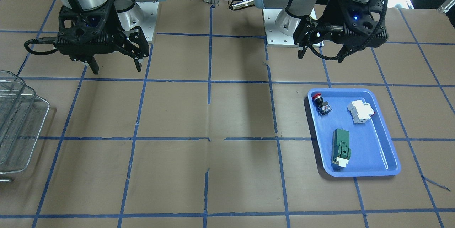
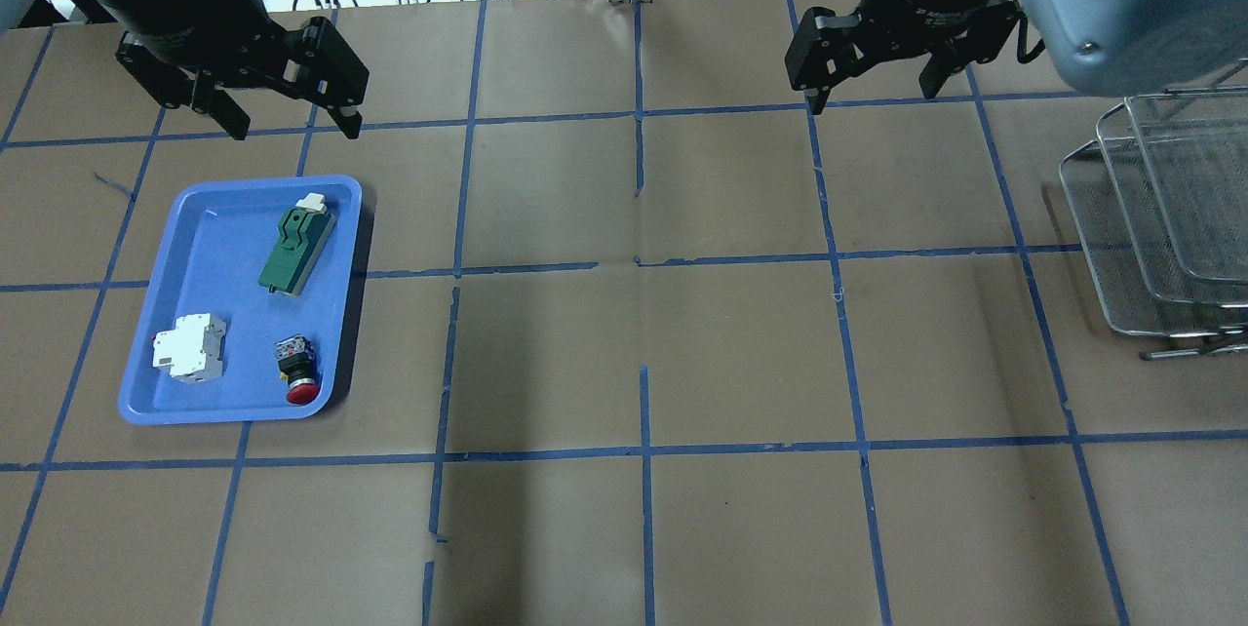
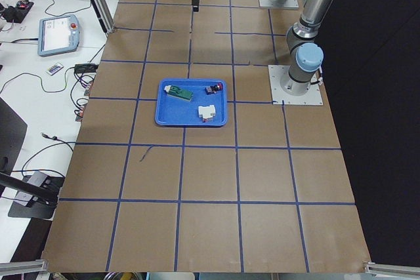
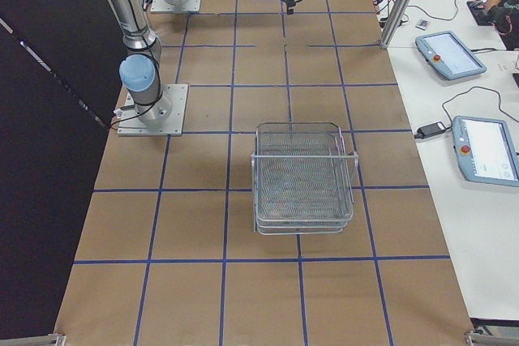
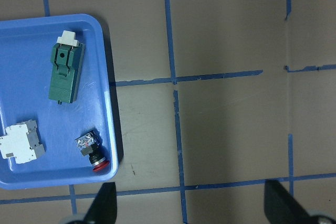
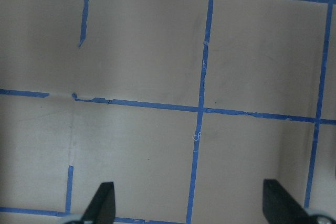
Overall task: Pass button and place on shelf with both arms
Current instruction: 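Move the left gripper down toward the blue tray, then lower the left gripper onto the red push button and close it, then lift the red button with the left gripper while the right arm moves inward, then bring the held button toward the right gripper while the right gripper approaches it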
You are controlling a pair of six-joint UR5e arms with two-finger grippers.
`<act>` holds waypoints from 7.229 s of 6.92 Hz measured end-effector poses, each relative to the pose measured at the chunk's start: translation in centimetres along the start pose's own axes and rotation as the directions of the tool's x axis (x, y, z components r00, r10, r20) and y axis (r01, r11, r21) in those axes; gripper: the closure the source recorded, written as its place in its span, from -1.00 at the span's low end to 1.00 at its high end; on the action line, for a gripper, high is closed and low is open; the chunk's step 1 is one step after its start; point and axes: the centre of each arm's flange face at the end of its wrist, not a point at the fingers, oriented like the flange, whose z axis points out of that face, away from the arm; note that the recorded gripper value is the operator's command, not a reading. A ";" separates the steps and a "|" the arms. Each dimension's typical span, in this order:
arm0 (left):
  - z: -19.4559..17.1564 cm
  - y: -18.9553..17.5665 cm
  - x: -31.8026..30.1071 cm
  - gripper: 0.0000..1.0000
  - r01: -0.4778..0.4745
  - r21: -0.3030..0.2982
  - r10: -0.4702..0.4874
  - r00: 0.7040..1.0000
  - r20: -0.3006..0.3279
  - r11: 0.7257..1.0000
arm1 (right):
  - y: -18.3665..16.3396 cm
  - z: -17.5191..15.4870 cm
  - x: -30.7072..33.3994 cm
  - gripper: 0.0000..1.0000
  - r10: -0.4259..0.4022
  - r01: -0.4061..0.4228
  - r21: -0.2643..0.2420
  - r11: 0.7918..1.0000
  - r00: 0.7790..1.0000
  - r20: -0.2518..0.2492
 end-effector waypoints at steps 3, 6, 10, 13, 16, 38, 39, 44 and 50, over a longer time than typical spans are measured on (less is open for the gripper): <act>2.5 -0.2 -2.3 -1.00 0.035 -0.063 -0.035 0.999 0.000 0.997 | 0.0 0.0 0.0 -1.00 0.000 0.000 0.000 1.000 1.000 -0.001; 12.3 0.3 -13.4 -1.00 0.193 -0.184 -0.201 0.979 -0.023 0.964 | -0.1 0.1 0.0 -1.00 0.000 0.000 0.000 1.000 1.000 0.000; 28.2 2.9 -19.0 -1.00 0.218 -0.135 -0.222 0.975 -0.020 0.967 | -0.1 0.1 0.1 -1.00 0.001 -0.001 -0.001 1.000 1.000 0.001; 32.2 3.4 -19.4 -1.00 0.221 -0.174 -0.226 0.974 -0.006 0.960 | -0.3 0.0 0.9 -1.00 -0.036 0.036 -0.002 0.999 0.999 -0.013; 34.3 3.5 -19.8 -0.64 0.222 -0.184 -0.227 0.974 -0.006 0.957 | -0.6 -0.4 3.3 -1.00 -0.010 0.010 0.005 1.000 1.000 -0.017; 14.4 0.4 22.6 1.00 0.853 -0.382 -0.931 0.360 -0.063 0.356 | 2.0 6.3 11.6 -1.00 0.193 -0.135 -0.146 0.980 0.466 0.864; 14.7 0.4 22.9 1.00 0.855 -0.386 -0.934 0.352 -0.056 0.346 | 2.8 7.8 11.6 -1.00 0.221 -0.136 -0.178 0.974 0.453 0.864; 13.4 -0.5 26.4 1.00 0.806 -0.522 -0.958 0.273 -0.088 0.277 | 8.7 15.3 9.1 -1.00 0.331 -0.135 -0.302 0.944 0.396 0.856; 13.2 -0.6 26.6 1.00 0.795 -0.537 -0.957 0.272 -0.100 0.282 | 7.6 14.3 9.4 -0.13 0.266 -0.166 -0.216 0.962 0.402 0.876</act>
